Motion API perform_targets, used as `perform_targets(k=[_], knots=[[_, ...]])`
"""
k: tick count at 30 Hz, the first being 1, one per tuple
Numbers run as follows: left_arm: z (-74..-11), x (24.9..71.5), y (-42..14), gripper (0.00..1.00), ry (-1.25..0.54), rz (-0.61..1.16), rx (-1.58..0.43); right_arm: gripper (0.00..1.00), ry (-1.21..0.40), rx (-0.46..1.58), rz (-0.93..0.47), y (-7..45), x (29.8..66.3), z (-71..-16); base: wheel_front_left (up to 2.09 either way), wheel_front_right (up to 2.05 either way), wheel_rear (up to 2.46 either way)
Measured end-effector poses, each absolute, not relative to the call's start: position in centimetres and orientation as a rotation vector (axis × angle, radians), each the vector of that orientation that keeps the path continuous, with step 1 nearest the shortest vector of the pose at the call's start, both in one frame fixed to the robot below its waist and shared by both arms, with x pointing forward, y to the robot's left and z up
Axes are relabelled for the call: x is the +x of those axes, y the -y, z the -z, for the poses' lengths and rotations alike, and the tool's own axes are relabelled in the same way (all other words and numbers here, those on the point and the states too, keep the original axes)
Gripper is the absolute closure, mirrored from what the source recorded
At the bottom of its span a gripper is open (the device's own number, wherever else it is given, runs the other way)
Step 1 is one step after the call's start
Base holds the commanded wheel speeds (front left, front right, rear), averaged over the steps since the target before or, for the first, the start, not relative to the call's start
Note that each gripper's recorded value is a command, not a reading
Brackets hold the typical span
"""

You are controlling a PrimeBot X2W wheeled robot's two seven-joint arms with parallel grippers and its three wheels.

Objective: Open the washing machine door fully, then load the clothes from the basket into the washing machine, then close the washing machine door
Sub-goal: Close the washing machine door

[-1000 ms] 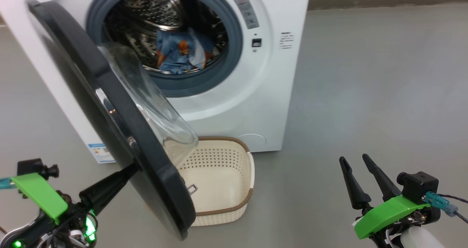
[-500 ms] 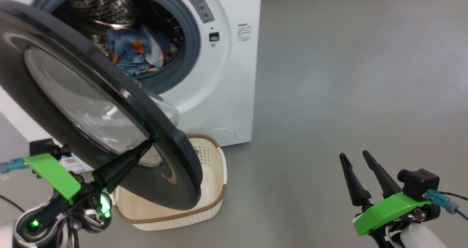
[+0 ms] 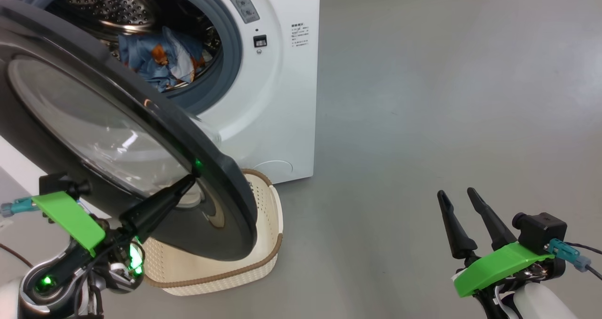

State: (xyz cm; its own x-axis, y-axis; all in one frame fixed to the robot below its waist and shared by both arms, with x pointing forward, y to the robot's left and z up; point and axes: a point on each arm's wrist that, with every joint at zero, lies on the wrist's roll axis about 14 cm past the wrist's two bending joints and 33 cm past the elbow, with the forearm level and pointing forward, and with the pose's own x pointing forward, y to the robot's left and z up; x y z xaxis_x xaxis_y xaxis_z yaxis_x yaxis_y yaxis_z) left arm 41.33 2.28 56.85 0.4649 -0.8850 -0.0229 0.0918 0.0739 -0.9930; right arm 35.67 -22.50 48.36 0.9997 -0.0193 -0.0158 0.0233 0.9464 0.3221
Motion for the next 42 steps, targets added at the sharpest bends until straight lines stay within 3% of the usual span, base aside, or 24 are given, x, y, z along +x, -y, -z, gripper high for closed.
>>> perform_targets(k=[21,22,23,24,25,26,30,42], knots=[[-58.0,41.5,-5.3,1.00,-0.657,0.808,-1.256,0.00,0.001,0.324,-0.031,21.0,36.6,-49.0,0.00,0.00,0.00],[-58.1,41.6,-5.6,0.91,-0.645,0.800,-1.255,0.00,0.003,0.323,-0.035,20.9,36.7,-49.1,0.00,0.00,0.00],[-58.2,41.7,-6.2,0.63,-0.626,0.785,-1.256,0.00,0.004,0.321,-0.039,20.8,36.8,-49.2,0.00,0.00,0.00],[-58.3,41.9,-6.7,0.48,-0.600,0.768,-1.249,0.00,0.005,0.320,-0.043,20.7,36.9,-49.2,0.00,0.00,0.00],[-58.5,42.0,-7.2,0.15,-0.577,0.753,-1.242,0.00,0.006,0.317,-0.046,20.7,37.0,-49.3,0.00,0.00,0.00],[-58.6,42.1,-7.6,0.00,-0.557,0.743,-1.237,0.00,0.007,0.315,-0.049,20.7,37.0,-49.4,0.00,0.00,0.00],[-58.9,42.4,-9.2,0.00,-0.468,0.698,-1.198,0.00,0.011,0.313,-0.064,20.3,37.5,-49.6,0.00,0.00,0.00],[-59.0,44.4,-15.1,0.00,-0.176,0.394,-0.835,0.00,0.007,0.312,-0.110,18.8,38.3,-49.7,0.00,0.00,0.00]])
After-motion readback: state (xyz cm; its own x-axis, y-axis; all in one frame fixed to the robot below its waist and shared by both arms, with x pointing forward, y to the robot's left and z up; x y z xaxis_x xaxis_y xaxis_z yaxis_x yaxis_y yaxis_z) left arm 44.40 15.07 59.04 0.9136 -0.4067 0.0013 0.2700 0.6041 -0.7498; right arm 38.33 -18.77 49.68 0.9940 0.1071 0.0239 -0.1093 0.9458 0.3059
